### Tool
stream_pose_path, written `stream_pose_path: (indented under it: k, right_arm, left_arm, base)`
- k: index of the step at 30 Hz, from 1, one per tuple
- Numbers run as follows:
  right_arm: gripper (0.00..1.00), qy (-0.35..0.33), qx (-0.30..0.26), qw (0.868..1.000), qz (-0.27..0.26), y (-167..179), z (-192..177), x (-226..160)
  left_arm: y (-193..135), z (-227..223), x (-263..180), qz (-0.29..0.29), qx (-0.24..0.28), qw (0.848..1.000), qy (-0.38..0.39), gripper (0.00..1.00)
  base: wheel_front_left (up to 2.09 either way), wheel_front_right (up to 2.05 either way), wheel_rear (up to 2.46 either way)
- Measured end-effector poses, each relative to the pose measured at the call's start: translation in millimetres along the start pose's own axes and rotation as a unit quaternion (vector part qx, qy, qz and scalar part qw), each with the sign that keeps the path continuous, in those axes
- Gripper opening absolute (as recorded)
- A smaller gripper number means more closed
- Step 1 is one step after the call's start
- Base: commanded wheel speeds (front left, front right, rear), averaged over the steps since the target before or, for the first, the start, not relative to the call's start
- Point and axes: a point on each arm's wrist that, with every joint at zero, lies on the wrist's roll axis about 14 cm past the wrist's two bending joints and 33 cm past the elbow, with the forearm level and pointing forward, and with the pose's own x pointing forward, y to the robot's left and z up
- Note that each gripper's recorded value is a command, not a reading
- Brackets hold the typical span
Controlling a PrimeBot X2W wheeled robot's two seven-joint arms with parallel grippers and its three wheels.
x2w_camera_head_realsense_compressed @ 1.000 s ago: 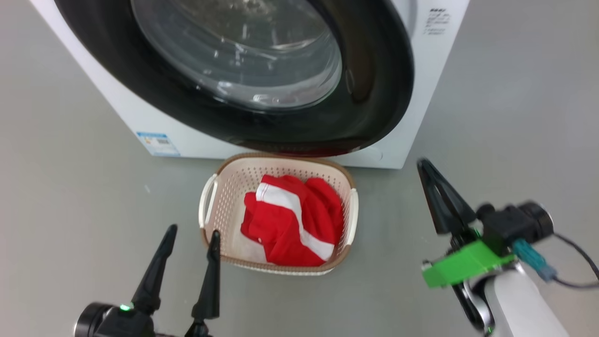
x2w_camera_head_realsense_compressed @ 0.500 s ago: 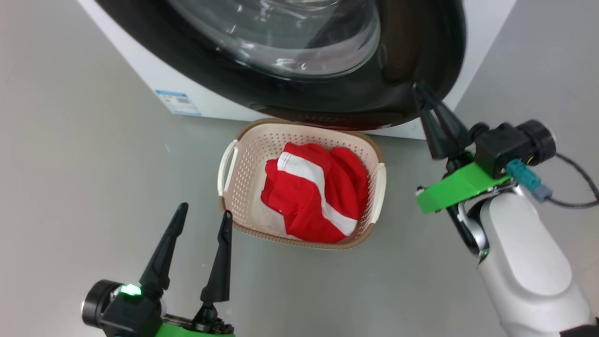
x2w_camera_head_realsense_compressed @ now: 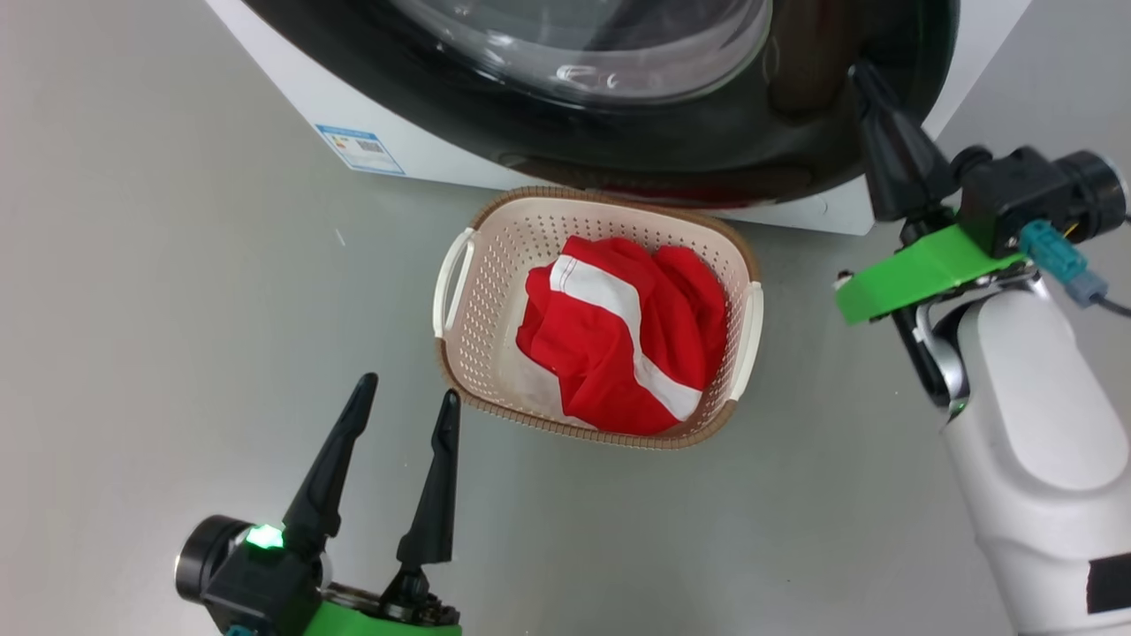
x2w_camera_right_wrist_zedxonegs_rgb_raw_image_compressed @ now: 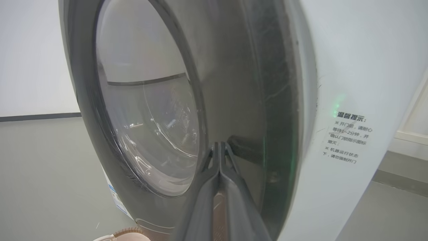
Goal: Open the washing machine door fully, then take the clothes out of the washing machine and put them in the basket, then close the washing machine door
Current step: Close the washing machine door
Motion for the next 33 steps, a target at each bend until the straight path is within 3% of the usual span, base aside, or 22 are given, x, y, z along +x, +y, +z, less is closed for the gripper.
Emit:
stream_pose_path:
  k: [15, 33]
  right_arm:
    - [0.00, -0.010, -0.020, 0.999, -0.023, -35.6, 4.0, 36.2]
    - [0.00, -0.003, -0.029, 1.000, -0.005, -30.0, -0.9, 57.6]
  left_arm:
    - [-3.6, -9.9, 12.4, -0.006, -0.003, 1.000, 0.010, 1.00]
    - [-4.6, -10.7, 22.2, -0.010, 0.001, 1.000, 0.008, 1.00]
  base:
    - [0.00, 0.00, 0.00]
    - [0.00, 0.00, 0.00]
